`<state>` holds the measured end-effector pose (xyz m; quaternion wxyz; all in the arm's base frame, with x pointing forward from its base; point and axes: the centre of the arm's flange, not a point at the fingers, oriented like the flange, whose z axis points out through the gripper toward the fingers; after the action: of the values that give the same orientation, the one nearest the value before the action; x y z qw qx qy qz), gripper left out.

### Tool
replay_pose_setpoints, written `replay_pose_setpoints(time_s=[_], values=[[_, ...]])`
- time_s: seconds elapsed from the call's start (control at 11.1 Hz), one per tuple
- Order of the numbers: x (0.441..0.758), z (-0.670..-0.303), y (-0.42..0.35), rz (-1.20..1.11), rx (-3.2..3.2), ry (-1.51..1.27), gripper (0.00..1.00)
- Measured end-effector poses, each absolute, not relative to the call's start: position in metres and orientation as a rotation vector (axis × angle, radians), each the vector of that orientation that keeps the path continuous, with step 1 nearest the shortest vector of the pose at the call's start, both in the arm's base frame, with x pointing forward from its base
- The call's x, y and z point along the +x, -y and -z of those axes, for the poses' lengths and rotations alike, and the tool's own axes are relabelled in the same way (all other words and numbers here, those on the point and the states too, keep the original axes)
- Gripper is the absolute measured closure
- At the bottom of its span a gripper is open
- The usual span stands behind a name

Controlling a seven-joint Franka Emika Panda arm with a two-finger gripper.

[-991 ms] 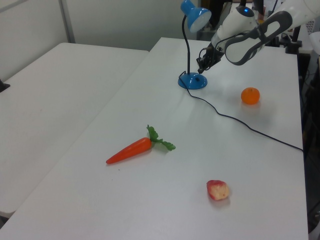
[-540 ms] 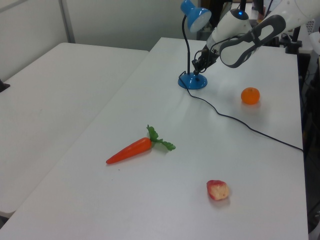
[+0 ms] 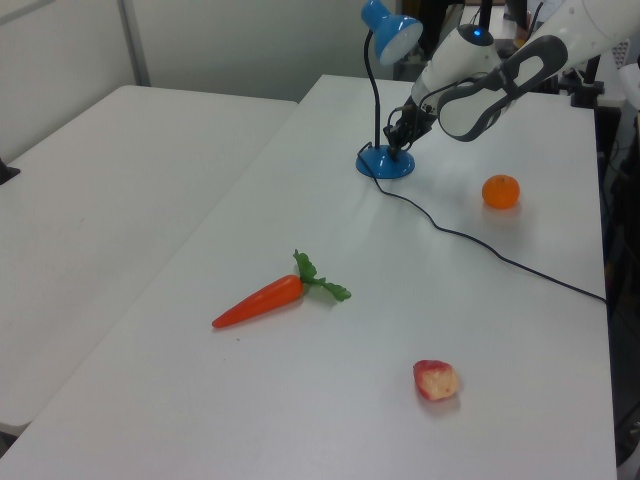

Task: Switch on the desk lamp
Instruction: 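Lower the gripper over the switch on the blue lamp base, then press down on the lamp base switch with the closed gripper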

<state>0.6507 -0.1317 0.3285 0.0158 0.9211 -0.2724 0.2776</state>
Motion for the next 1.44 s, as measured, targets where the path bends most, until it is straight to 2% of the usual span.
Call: replay_pose_setpoints(time_s=[1.44], values=[[0.6535, -0.3214, 0.1325, -0.852, 2.864, 0.843, 0.98]])
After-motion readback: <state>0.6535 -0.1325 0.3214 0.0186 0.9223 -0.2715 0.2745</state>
